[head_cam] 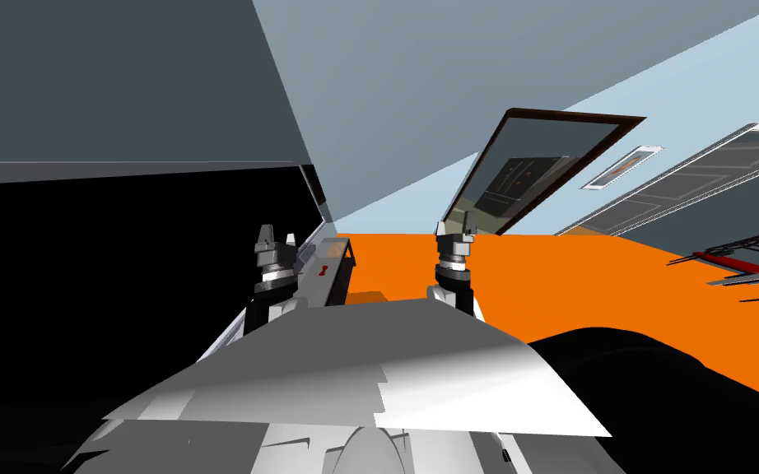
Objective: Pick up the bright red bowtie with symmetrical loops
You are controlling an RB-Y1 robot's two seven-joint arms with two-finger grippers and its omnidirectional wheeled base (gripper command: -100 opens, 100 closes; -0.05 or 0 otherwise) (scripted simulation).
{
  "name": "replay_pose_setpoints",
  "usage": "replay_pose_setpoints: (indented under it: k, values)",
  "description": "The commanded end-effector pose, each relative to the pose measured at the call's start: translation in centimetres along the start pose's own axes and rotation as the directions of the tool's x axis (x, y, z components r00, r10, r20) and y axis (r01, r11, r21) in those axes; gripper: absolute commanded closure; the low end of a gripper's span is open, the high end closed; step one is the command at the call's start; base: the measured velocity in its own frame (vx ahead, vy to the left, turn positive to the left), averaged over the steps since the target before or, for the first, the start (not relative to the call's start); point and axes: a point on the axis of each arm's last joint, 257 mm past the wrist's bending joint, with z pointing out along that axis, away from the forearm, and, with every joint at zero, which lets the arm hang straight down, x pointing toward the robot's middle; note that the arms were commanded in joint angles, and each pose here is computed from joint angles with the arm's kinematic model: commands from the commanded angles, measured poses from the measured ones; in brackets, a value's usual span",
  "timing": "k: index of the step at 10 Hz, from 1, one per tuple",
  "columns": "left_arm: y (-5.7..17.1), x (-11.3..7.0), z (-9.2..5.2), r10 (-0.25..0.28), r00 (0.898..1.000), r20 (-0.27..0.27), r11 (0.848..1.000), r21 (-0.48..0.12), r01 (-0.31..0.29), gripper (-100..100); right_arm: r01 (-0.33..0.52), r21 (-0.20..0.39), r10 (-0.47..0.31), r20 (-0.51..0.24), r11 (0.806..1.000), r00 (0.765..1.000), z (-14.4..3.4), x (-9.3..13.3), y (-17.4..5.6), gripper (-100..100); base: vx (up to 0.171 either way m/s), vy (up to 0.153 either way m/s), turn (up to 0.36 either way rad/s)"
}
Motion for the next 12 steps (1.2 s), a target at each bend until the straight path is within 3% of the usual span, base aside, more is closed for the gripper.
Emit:
replay_pose_setpoints:
  k: [1,4,7,8,10,11,12]
  values:
    - [0.8,0.2,-0.3,0.028,0.999,-0.026,0.999,-0.019,-0.028,-100,0.000,0.000,0.000,0.000,1.000,1.000,0.0,0.0,0.0,0,0.007,-0.005,-0.016]
    - [3.7,0.3,-1.5,0.112,0.989,-0.094,0.989,-0.085,-0.120,-100,0.000,0.000,0.000,0.000,1.000,1.000,0.0,0.0,0.0,0,0.024,-0.011,-0.031]
    - [8.1,-0.2,-3.9,0.218,0.958,-0.188,0.952,-0.173,-0.250,-100,0.000,0.000,0.000,0.000,1.000,1.000,0.0,0.0,0.0,0,0.046,-0.014,-0.051]
    - [8.3,-0.2,-4.0,0.218,0.958,-0.188,0.951,-0.178,-0.251,-100,0.000,0.000,0.000,0.000,1.000,1.000,0.0,0.0,0.0,0,0.041,-0.012,-0.022]
    - [11.3,-0.9,-6.2,0.288,0.920,-0.265,0.908,-0.230,-0.350,-100,0.000,0.000,0.000,0.000,1.000,1.000,0.0,0.0,0.0,0,0.045,-0.015,-0.061]
    - [13.2,-1.5,-7.7,0.320,0.896,-0.308,0.877,-0.261,-0.403,-100,0.000,0.000,0.000,0.000,1.000,1.000,0.0,0.0,0.0,0,0.076,-0.022,-0.104]
    - [13.7,-1.7,-8.1,0.319,0.896,-0.310,0.872,-0.273,-0.405,-100,0.000,0.000,0.000,0.000,1.000,1.000,0.0,0.0,0.0,0,0.058,-0.014,-0.023]
